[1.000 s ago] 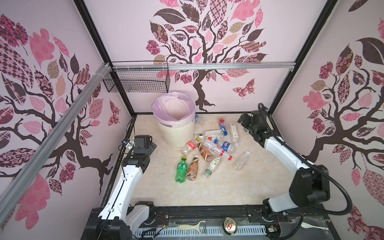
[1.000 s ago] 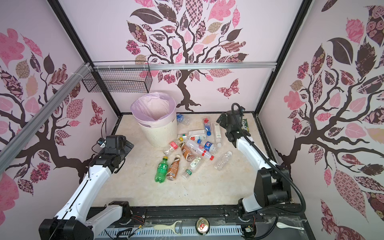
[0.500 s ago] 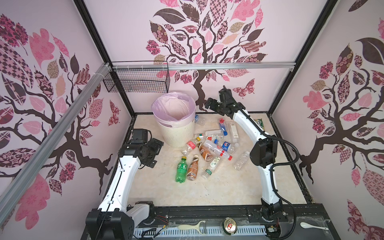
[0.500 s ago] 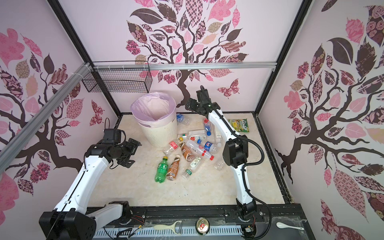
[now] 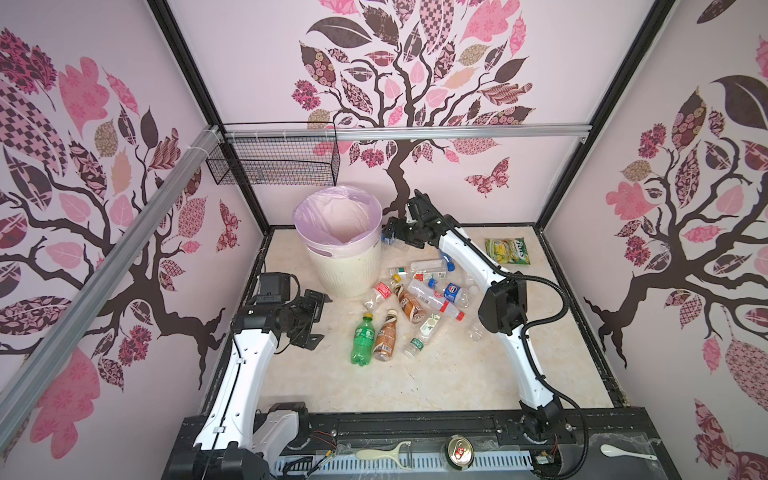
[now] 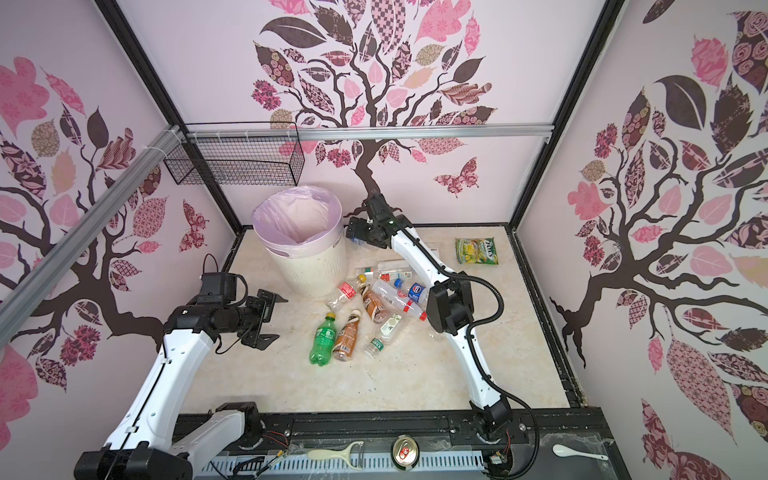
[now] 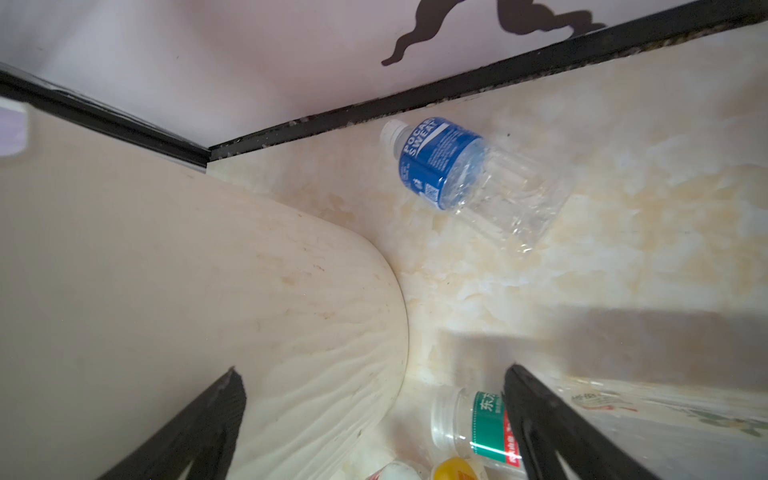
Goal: Throw the plastic bottles in the bin
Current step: 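Reach left gripper to green soda bottle while right gripper moves over pile, then close the left gripper on the green soda bottle and lift it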
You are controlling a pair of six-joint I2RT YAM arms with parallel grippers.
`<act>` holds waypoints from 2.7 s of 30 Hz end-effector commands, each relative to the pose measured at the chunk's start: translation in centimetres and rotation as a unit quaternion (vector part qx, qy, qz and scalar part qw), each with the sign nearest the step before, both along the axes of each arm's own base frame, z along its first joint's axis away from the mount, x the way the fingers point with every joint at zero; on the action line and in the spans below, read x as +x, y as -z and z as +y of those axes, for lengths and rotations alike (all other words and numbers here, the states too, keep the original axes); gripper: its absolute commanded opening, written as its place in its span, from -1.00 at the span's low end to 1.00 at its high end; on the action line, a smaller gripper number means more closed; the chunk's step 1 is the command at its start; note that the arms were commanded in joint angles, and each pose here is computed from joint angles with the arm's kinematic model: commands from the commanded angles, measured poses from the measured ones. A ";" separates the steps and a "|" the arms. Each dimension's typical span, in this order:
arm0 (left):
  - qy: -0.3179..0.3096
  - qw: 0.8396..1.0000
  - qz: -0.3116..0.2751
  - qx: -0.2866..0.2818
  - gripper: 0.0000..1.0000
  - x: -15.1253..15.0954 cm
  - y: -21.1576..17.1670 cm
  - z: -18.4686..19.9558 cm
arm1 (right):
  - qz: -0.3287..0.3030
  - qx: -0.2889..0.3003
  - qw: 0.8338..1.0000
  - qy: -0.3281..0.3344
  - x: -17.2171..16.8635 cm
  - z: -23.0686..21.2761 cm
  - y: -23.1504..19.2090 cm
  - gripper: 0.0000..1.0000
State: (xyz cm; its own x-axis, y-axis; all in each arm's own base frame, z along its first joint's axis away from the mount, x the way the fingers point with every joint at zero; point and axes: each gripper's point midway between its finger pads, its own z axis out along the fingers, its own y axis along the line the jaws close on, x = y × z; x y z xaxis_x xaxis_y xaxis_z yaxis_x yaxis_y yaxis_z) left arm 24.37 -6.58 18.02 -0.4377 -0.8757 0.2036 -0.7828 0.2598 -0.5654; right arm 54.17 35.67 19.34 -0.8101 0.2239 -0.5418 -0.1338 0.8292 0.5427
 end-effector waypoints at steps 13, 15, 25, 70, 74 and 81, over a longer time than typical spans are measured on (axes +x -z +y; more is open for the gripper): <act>0.042 0.999 0.008 0.026 0.97 -0.7 0.8 0.1 | 0.011 -0.010 0.997 -0.073 -4.1 6.2 1.4 0.99; 0.057 0.997 0.006 0.045 0.97 -0.9 0.7 0.2 | -0.005 -0.025 0.997 -0.070 -4.4 4.7 -0.8 0.99; 0.195 0.963 0.022 0.185 0.97 -1.4 2.5 -1.6 | 0.024 -0.135 0.990 0.032 -5.5 -8.8 -2.6 0.99; 0.502 0.808 0.000 0.309 0.63 0.0 14.5 -7.1 | 0.043 -0.115 0.992 0.003 -21.4 -17.9 -1.3 0.99; 0.504 0.807 0.008 0.309 0.36 -0.1 14.7 -7.0 | 0.047 -0.115 0.992 0.010 -21.1 -17.8 -1.1 0.99; 0.505 0.812 -0.006 0.293 -0.10 0.2 14.4 -7.9 | 0.046 -0.116 0.992 0.015 -21.3 -18.2 -1.6 0.99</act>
State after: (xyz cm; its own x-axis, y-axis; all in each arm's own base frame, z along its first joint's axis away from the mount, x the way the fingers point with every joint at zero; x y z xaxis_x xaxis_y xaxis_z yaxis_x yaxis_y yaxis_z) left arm 24.45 -13.97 3.77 -0.9921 -0.0202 -0.1241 -0.0078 0.9950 -0.0991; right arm 32.86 17.50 20.05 -0.8562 0.1158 -0.5035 -0.0743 0.9368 0.3418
